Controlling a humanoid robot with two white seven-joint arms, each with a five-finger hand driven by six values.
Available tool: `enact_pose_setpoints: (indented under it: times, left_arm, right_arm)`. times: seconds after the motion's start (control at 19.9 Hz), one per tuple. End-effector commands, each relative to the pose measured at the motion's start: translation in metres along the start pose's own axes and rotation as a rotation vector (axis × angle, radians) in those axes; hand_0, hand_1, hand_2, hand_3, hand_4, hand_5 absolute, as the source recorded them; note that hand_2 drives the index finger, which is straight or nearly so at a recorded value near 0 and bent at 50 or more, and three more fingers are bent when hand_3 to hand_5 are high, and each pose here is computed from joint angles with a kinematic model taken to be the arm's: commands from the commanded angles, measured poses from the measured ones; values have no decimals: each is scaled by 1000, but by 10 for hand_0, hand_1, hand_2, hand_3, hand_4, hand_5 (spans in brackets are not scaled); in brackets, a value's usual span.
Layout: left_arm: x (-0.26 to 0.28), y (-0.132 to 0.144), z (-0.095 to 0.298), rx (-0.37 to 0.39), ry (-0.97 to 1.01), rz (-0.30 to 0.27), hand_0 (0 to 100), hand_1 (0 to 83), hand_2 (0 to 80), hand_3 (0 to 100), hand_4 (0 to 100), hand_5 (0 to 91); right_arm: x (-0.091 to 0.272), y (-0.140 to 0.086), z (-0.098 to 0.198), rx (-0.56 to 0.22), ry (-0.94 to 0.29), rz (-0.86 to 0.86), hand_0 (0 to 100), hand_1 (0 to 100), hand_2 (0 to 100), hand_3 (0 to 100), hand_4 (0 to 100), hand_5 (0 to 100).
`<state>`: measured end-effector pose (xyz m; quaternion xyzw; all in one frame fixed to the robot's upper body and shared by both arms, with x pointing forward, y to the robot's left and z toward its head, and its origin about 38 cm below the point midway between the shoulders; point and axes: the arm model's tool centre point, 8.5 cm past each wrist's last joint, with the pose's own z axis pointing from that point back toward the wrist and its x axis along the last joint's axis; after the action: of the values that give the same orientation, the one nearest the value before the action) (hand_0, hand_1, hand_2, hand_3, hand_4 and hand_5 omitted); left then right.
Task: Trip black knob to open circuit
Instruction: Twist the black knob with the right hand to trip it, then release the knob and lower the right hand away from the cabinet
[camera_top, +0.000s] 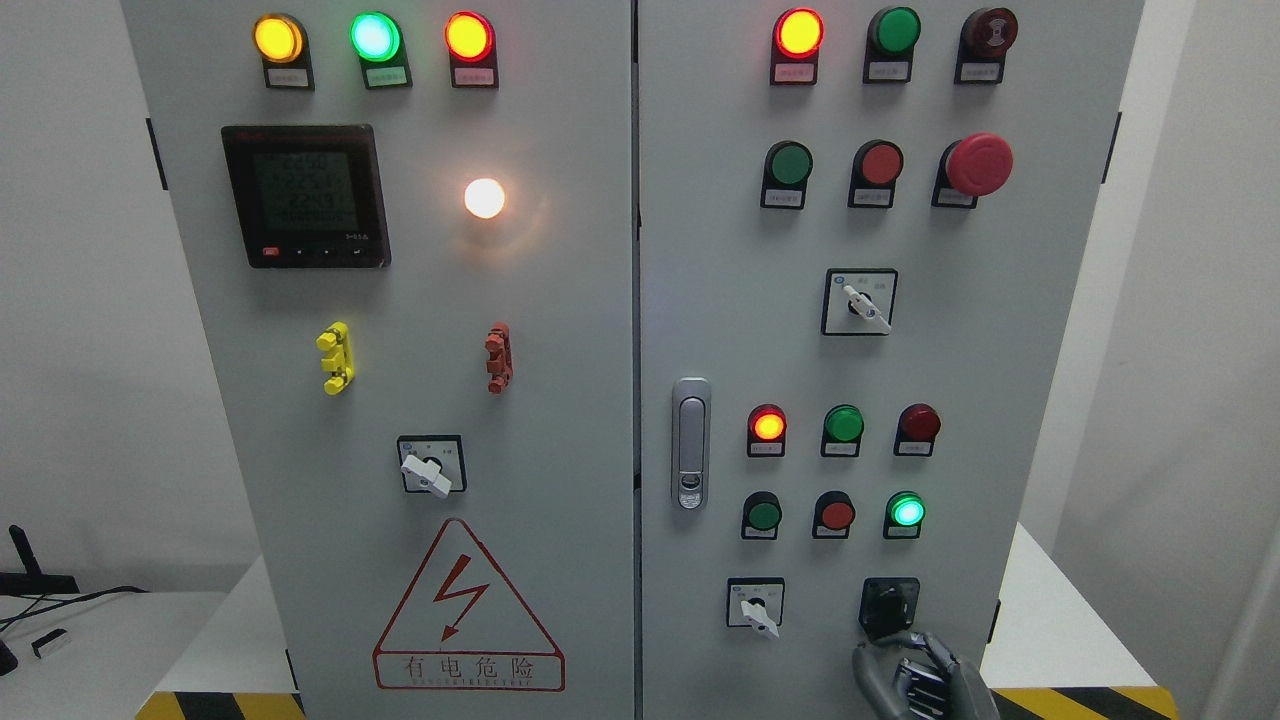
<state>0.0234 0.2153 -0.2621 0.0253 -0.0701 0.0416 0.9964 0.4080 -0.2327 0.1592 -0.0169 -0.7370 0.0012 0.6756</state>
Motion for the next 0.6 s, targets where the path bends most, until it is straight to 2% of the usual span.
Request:
enact_pose_setpoints:
  times: [0.0,0.55]
  left_arm:
    - [0,-1,0,-6,-1,-30,120,389,0,0,0,0]
    - [0,-1,0,-6,-1,-30,120,389,0,0,0,0]
  right_arm:
    - [0,-4,0,1,-6,25,332,714,412,1000,1000,941]
    - [0,-8,0,-9,-5,26,330,713,412,1000,1000,940]
